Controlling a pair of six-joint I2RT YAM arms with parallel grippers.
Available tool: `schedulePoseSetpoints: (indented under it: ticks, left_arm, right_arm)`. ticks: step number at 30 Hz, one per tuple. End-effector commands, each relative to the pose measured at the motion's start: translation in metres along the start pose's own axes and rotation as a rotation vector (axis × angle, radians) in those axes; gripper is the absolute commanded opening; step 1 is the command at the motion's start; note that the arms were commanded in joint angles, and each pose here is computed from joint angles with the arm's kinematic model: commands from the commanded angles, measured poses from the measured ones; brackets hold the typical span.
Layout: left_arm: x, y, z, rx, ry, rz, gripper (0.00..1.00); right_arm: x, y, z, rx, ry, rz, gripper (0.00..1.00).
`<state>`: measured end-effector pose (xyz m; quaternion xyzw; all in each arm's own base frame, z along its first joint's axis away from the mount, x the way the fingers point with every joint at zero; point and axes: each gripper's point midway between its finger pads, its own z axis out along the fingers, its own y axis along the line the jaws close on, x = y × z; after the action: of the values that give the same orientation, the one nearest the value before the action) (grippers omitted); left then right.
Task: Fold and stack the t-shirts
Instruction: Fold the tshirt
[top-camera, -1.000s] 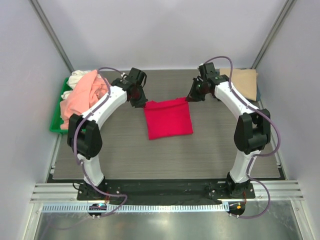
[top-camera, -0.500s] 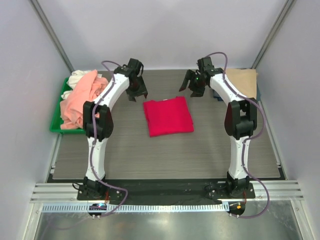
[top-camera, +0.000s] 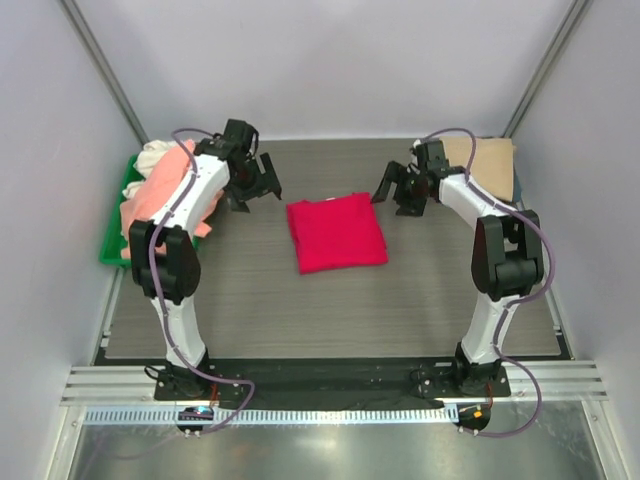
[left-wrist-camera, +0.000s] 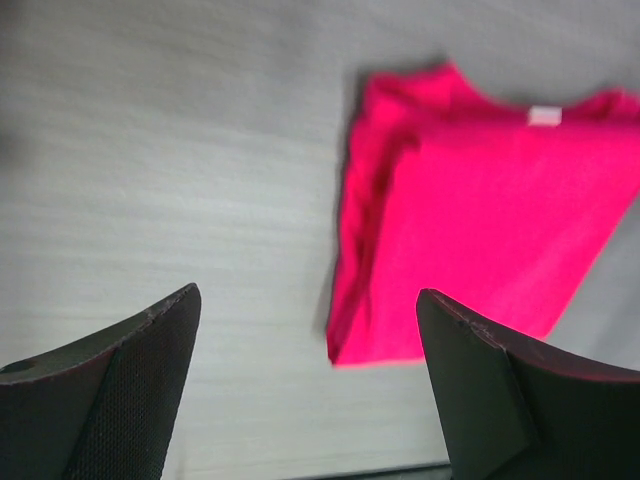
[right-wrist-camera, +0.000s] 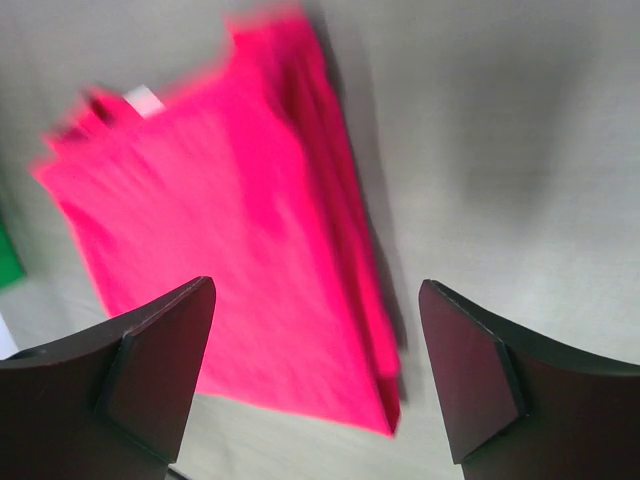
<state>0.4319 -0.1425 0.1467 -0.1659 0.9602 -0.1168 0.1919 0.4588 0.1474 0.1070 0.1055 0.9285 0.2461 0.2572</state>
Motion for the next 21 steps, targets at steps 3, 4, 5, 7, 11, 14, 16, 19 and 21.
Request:
schedulePoseSetpoints:
  ticks: [3,4,5,7,11,14,16,19,21]
  left_arm:
    - [0.049,-0.023,-0.001,0.083,0.029,0.131,0.87]
    - [0.055,-0.021,-0.001,0.077,0.035,0.136,0.86]
    - [0.059,-0.021,-0.006,0.081,0.032,0.133,0.86]
    - [0.072,-0.014,-0.004,0.079,0.048,0.127,0.85]
    - [0.079,-0.009,-0.023,0.094,0.02,0.118,0.85]
    - [0.084,0.003,-0.03,0.061,0.015,0.126,0.85]
    - [0.089,0.01,-0.039,0.048,0.013,0.133,0.85]
    - [0.094,0.017,-0.056,0.045,0.003,0.152,0.85]
    - [0.101,0.025,-0.07,0.038,-0.006,0.164,0.85]
  right_arm:
    - [0.049,-0.003,-0.001,-0.024,-0.004,-0.025,0.87]
    - [0.058,-0.004,-0.002,-0.017,0.0,-0.018,0.87]
    - [0.079,-0.011,0.0,-0.005,0.031,-0.007,0.87]
    - [0.096,0.004,-0.002,-0.028,0.028,-0.017,0.86]
    - [0.156,0.035,-0.003,-0.071,0.108,-0.04,0.86]
    - [0.177,0.075,-0.016,-0.166,0.119,-0.087,0.86]
    - [0.171,0.08,-0.025,-0.168,0.084,-0.1,0.87]
    - [0.16,0.061,-0.033,-0.076,0.054,-0.138,0.92]
    - [0.149,0.042,-0.043,-0.008,0.05,-0.139,0.93]
